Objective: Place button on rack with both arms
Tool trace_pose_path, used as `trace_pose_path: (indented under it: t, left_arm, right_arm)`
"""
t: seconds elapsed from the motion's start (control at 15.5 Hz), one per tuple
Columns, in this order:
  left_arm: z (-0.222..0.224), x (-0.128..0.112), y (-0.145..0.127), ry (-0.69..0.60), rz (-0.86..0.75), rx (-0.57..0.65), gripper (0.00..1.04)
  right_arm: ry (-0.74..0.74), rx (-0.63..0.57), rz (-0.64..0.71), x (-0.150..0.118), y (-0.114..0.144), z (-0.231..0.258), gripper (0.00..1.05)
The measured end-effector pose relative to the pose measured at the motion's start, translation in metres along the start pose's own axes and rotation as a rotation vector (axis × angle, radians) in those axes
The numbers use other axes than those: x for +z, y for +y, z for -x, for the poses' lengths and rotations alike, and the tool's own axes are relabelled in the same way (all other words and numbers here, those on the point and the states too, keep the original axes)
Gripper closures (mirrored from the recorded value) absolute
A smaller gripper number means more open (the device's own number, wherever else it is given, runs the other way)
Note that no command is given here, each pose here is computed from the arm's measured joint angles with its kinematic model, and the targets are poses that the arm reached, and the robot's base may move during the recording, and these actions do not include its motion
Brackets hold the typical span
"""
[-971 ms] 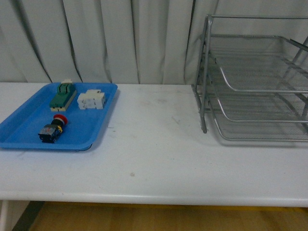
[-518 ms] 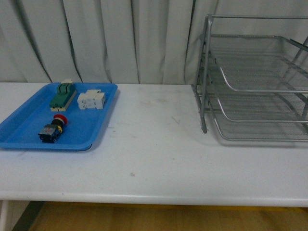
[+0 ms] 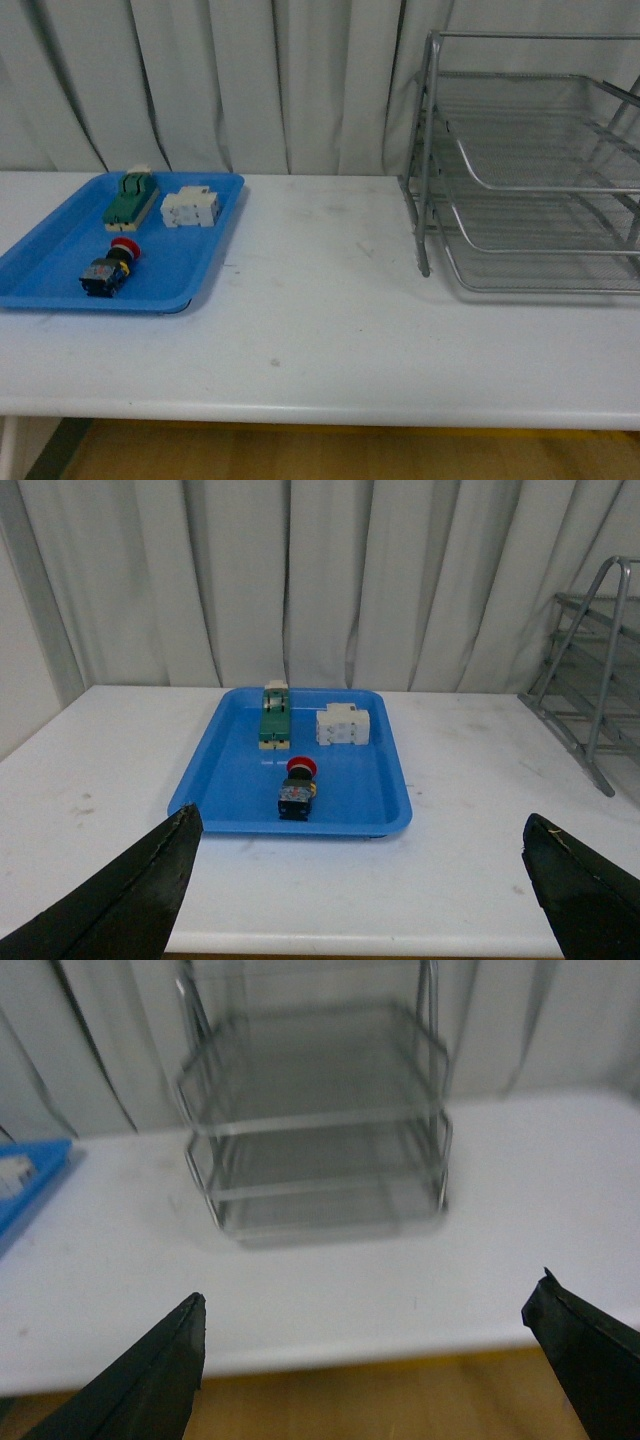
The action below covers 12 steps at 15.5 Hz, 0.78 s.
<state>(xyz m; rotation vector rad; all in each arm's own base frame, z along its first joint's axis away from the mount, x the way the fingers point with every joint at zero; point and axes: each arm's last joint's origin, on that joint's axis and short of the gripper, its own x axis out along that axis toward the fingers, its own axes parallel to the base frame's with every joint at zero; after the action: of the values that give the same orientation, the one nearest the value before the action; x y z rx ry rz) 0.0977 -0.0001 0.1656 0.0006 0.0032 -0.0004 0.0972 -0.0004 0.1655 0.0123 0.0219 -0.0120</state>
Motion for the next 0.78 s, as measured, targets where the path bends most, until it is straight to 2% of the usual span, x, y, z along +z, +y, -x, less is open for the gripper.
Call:
trace_pose_path:
  t: [0.06,0.19,0.26,0.45,0.52,0.78]
  left_arm:
    - [0.0,0.0,0.0,0.0,0.0,0.0,0.07]
    - [0.0,0.0,0.0,0.0,0.0,0.0,0.07]
    - [0.0,0.0,0.0,0.0,0.0,0.0,0.07]
    - [0.0,0.0,0.0,0.0,0.0,0.0,0.07]
    - [0.0,0.0,0.0,0.0,0.0,0.0,0.07]
    - [0.0,0.0,0.0,0.0,0.0,0.0,0.07]
  right_arm:
    - [0.172,-0.042,-0.095,0.001,-0.001,-0.004,0.06]
    - [0.178,-0.061,-0.41,0.017,-0.008,-0.035,0.06]
    - [0.194,-0.071,-0.586,0.017,-0.011,-0.057,0.06]
    - [0.245,-0.134,-0.978,0.0,-0.018,-0.129,0.06]
    - [0.27,-0.151,-1.046,-0.008,-0.017,-0.15,0.06]
    - [0.324,-0.179,-1.105,-0.025,-0.015,-0.171,0.06]
